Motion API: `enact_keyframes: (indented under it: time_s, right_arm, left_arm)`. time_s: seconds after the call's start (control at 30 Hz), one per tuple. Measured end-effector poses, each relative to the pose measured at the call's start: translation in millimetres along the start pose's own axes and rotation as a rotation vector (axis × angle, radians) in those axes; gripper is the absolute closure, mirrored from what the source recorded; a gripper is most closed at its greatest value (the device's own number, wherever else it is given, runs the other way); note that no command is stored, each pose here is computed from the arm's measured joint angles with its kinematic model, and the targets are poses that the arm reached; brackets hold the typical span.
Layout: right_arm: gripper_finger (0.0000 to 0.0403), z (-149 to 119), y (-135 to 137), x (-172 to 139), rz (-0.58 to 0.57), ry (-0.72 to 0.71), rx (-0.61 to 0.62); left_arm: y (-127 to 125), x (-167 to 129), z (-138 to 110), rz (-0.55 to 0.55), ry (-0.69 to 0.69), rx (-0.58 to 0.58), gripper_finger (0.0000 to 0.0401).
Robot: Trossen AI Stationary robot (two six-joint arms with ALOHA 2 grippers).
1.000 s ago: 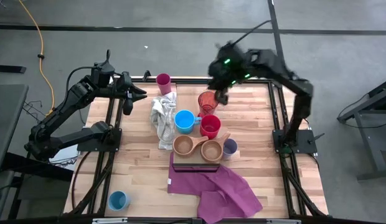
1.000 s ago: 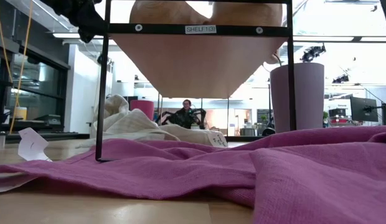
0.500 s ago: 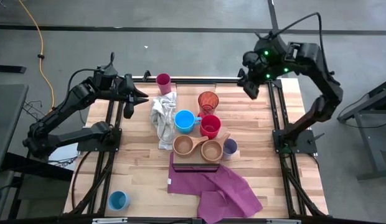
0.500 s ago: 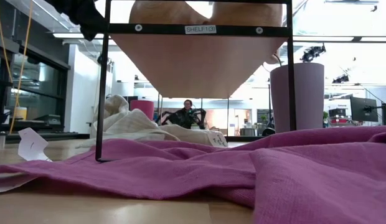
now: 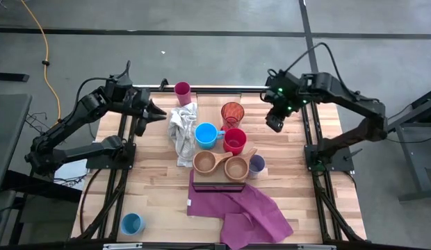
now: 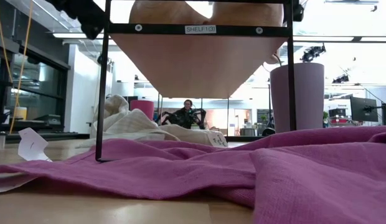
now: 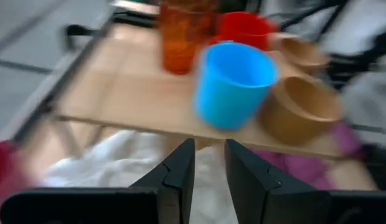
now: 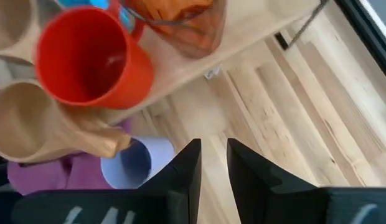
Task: Stack small to large cups/mugs on shelf
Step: Put the blue cup on the shelf
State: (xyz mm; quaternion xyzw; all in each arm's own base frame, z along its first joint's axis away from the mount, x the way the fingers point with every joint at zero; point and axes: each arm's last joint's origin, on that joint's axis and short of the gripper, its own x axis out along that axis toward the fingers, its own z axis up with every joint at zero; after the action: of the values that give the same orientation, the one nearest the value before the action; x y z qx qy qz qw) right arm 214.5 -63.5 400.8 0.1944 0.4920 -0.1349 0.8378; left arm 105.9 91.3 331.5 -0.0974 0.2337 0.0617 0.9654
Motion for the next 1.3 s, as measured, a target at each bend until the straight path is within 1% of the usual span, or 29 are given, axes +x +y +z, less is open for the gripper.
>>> enact_keyframes:
  time_s: [0.07,0.17,0.23,0.37,0.6,0.77,0.97,1.07,1.17,1.3]
  right_arm:
    - [0.0334,-6,-2,-3,-0.001,-0.021,0.011]
    - [0.0334,-10,-6,-9,-0.014,-0.075,0.04]
    - [0.0334,-14,-9,-18,-0.034,-0.107,0.063]
    - [0.0334,-20,-17,-29,-0.068,-0.155,0.113]
    - [0.0334,-26,-27,-41,-0.102,-0.206,0.197]
    - [0.0334,-28,-29,-43,-0.118,-0.208,0.228]
    - [0.0334,-29,-30,-43,-0.153,-0.202,0.241]
    - [0.0334,-30,-30,-43,-0.152,-0.2,0.246]
    - [0.0334,-31,-30,-43,-0.155,-0.187,0.252]
    - [0.0334,-36,-30,-46,-0.161,-0.169,0.228]
  left_arm:
    - [-4,0,-2,-0.13,-0.003,-0.026,0.0325]
    - [-14,-3,-13,-0.316,0.055,-0.119,0.0325]
    - [-23,-7,-22,-0.387,0.122,-0.166,0.0325]
    - [-43,-16,-36,-0.481,0.246,-0.198,0.0325]
    - [-71,-32,-47,-0.624,0.357,-0.223,0.0325]
    - [-84,-33,-51,-0.732,0.487,-0.234,0.0325]
    - [-99,-25,-53,-0.802,0.672,-0.18,0.0325]
    - [-110,-17,-51,-0.82,0.719,-0.115,0.0325]
    - [-124,-7,-50,-0.841,0.758,-0.058,0.0325]
    - [-149,8,-52,-0.833,0.83,-0.006,0.0325]
